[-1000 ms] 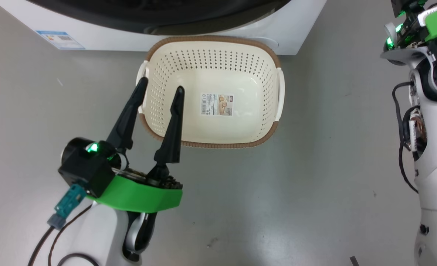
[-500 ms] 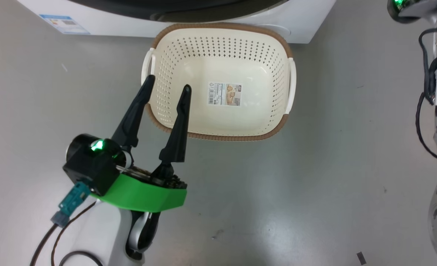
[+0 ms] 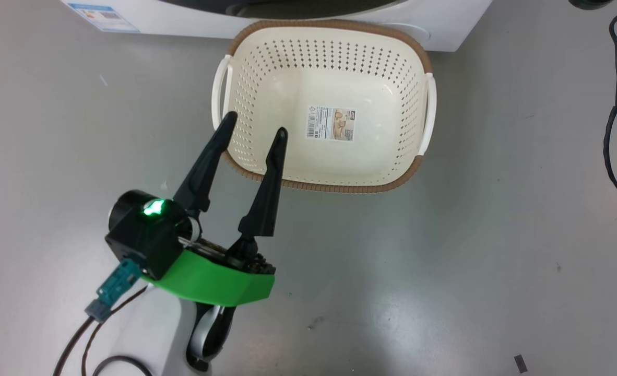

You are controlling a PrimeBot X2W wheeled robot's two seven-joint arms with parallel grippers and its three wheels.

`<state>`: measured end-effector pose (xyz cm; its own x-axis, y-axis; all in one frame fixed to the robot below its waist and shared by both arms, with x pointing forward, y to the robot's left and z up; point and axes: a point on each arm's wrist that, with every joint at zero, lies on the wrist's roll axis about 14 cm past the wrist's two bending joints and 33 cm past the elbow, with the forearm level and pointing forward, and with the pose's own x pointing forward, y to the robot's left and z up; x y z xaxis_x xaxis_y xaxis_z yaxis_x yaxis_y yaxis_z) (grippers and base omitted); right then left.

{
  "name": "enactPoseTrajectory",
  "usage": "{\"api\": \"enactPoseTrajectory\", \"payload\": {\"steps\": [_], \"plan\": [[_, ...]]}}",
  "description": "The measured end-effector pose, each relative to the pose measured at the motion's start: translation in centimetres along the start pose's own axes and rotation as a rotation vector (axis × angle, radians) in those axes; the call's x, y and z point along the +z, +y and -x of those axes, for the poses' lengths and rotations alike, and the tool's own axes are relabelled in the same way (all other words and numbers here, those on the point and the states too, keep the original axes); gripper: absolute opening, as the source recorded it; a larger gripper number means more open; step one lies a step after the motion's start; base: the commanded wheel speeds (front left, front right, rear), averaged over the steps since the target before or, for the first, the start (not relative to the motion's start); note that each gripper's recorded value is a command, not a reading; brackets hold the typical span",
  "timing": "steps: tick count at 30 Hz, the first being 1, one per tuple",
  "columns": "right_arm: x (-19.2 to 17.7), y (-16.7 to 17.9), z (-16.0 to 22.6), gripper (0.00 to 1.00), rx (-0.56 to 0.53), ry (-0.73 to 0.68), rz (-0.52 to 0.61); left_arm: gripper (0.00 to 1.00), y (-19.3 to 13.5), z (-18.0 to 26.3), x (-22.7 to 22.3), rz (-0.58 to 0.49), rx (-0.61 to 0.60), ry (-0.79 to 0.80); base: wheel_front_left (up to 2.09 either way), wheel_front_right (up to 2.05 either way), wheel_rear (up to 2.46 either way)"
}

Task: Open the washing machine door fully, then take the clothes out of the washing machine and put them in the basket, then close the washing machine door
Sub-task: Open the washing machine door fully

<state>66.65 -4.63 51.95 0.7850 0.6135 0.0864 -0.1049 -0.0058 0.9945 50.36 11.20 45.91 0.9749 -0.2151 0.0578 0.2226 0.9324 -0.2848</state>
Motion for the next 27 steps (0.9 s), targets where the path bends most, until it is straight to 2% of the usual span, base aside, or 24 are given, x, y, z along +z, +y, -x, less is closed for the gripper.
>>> {"api": "enactPoseTrajectory", "payload": {"steps": [5, 14, 27], "plan": [[-0.4, -1.2, -0.7, 0.0, -0.04, 0.029, 0.027, 1.0, 0.3, 0.0, -0.6, 0.007, 0.001, 0.013, 0.0, 0.0, 0.0], [-1.0, -1.8, -2.1, 0.0, -0.046, 0.071, 0.031, 1.0, 1.0, 0.0, -1.2, 0.023, 0.016, 0.025, 0.0, 0.0, 0.0], [-2.7, -0.4, -2.3, 0.0, -0.016, 0.173, 0.115, 1.0, 1.5, -0.1, -1.0, 0.03, 0.027, 0.02, 0.0, 0.0, 0.0]]}}
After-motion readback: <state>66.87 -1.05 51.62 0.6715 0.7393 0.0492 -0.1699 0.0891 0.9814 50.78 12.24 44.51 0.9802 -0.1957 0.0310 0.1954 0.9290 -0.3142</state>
